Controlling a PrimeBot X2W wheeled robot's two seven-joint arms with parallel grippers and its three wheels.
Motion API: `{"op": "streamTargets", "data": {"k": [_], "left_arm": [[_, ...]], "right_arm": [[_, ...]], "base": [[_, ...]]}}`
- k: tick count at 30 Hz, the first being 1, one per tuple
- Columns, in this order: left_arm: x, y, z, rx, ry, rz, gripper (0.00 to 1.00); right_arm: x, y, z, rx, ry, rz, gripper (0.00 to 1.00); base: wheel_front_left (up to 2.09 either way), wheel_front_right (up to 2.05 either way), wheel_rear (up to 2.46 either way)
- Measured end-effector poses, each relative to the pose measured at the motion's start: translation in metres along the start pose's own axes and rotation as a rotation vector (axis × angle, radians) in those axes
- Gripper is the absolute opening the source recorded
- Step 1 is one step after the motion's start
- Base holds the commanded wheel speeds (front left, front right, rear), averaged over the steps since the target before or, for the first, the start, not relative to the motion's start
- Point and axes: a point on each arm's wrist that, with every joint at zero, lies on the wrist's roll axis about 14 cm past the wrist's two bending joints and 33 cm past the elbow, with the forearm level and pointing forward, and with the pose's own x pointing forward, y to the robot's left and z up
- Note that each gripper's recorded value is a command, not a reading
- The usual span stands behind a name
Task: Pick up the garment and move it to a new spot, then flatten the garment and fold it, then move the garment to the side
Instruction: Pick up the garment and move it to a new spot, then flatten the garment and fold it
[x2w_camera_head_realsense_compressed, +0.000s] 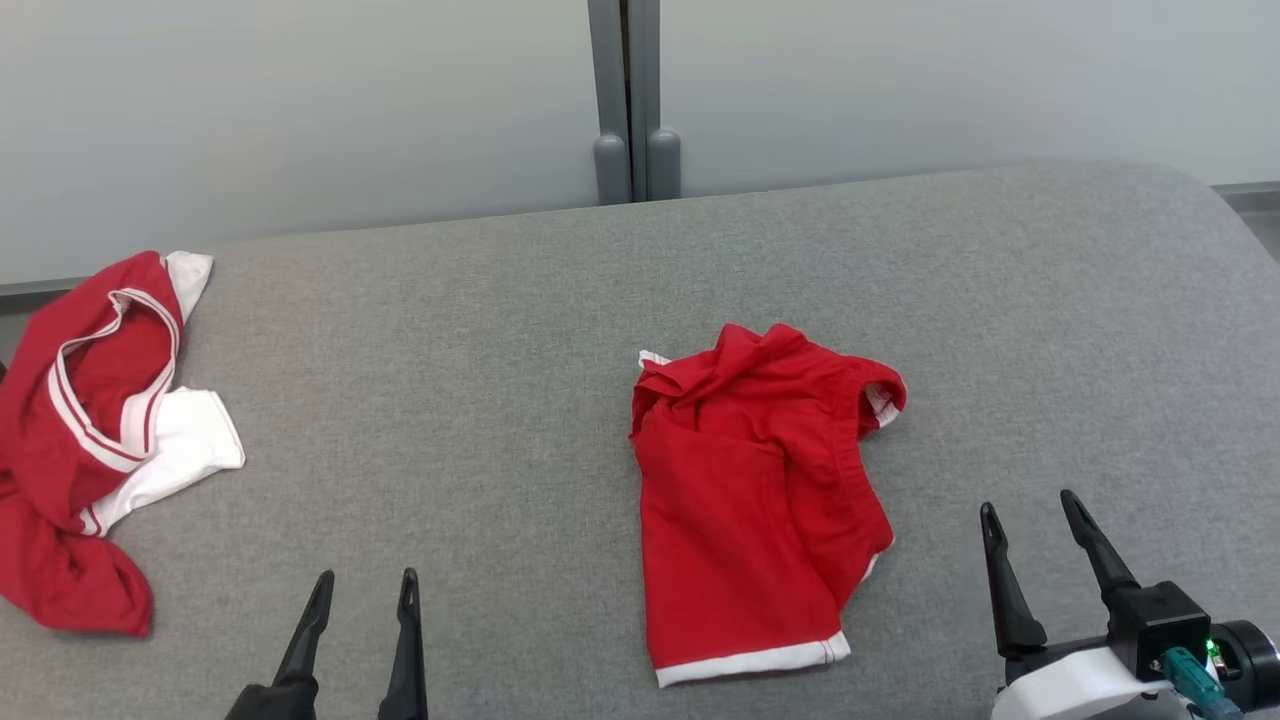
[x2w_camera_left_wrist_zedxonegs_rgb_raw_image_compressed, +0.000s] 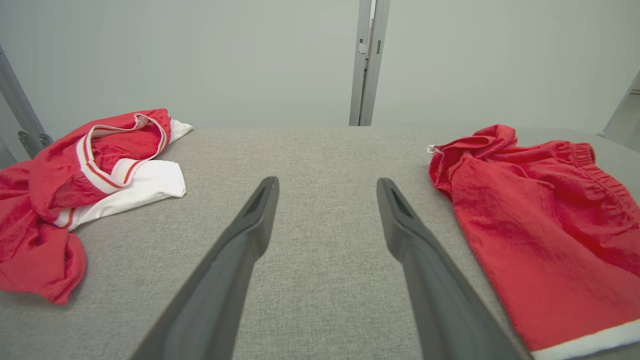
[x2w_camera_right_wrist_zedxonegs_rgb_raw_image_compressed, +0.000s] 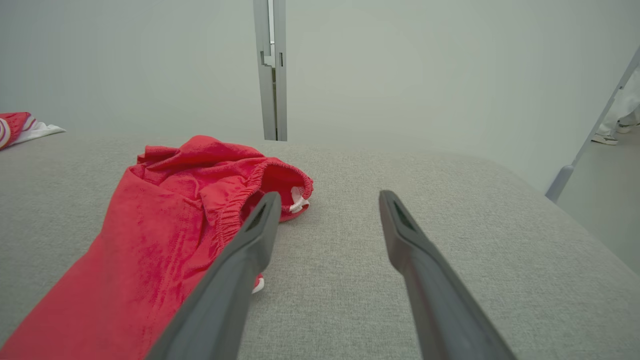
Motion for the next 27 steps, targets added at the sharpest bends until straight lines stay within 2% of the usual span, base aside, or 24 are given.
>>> {"op": "streamTargets", "data": {"k": [10, 22, 27], "left_arm": [[-0.02, 0.02, 0.003, 0.011, -0.014, 0.058, 1.0], [-0.015, 0.016, -0.001, 0.009, -0.001, 0.035, 1.0], [-0.008, 0.005, 0.003, -0.003, -0.014, -0.007, 1.0]], "right_arm": [[0.0, 0.014, -0.007, 0.002, 0.021, 0.044, 1.0], [-0.003, 0.014, -0.012, 0.013, 0.037, 0.04, 1.0], [-0.005, 0.008, -0.012, 0.014, 0.036, 0.022, 1.0]], "base": [[0.0, 0.0, 0.0], [0.0, 0.0, 0.0], [0.0, 0.0, 0.0]]}}
